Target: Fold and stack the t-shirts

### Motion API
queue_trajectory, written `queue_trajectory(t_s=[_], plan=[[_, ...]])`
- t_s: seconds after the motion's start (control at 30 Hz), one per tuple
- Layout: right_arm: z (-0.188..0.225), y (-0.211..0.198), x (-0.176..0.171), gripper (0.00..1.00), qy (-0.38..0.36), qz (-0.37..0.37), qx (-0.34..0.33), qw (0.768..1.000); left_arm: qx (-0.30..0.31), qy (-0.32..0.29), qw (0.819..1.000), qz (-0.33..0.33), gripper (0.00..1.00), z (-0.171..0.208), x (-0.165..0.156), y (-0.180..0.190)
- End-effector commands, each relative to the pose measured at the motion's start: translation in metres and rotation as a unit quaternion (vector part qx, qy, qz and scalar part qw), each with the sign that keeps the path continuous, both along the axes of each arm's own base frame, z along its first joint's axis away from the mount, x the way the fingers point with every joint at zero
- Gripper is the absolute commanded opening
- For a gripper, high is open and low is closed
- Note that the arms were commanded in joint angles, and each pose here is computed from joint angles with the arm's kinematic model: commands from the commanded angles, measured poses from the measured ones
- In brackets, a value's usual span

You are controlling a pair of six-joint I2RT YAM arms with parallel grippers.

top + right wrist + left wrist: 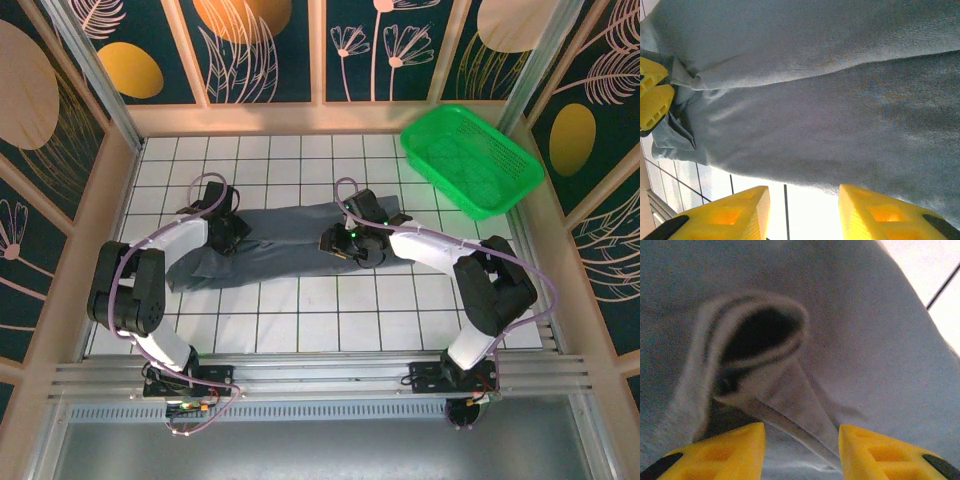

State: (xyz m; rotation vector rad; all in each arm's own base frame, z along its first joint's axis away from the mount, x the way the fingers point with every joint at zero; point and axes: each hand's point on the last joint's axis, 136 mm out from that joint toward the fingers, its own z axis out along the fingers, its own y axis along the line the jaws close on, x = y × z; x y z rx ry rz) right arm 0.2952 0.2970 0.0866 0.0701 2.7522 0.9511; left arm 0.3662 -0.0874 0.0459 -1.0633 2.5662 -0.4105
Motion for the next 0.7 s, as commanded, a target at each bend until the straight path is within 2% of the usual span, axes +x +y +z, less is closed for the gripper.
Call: queue_trajectory(t_s=[0.0, 0.2, 0.33, 0.37, 0.57, 0.67], plan=[[0.001, 0.001, -0.001, 0.41, 0.001, 0.001, 0.009, 1.000, 0.056, -0.001, 0.998, -0.003, 0.43, 0.003, 0.004, 0.022], [0.002, 0.004, 0.002, 0.41, 0.002, 0.004, 0.009, 1.000, 0.108, 0.008, 0.994, -0.019, 0.43, 0.002, 0.009, 0.039], [0.004, 0.004, 0.003, 0.41, 0.000, 0.005, 0.009, 1.000, 0.122, 0.003, 0.992, -0.031, 0.41, 0.006, 0.014, 0.041], [0.003, 0.005, 0.002, 0.41, 0.002, 0.006, 0.008, 1.000, 0.125, 0.016, 0.991, -0.035, 0.40, -0.003, 0.013, 0.041], [0.001, 0.003, 0.000, 0.41, 0.003, 0.003, 0.008, 1.000, 0.134, 0.016, 0.990, -0.046, 0.28, -0.004, 0.013, 0.042], [0.002, 0.002, 0.000, 0.41, 0.003, 0.002, 0.008, 1.000, 0.134, 0.015, 0.989, -0.054, 0.17, -0.005, 0.012, 0.041]])
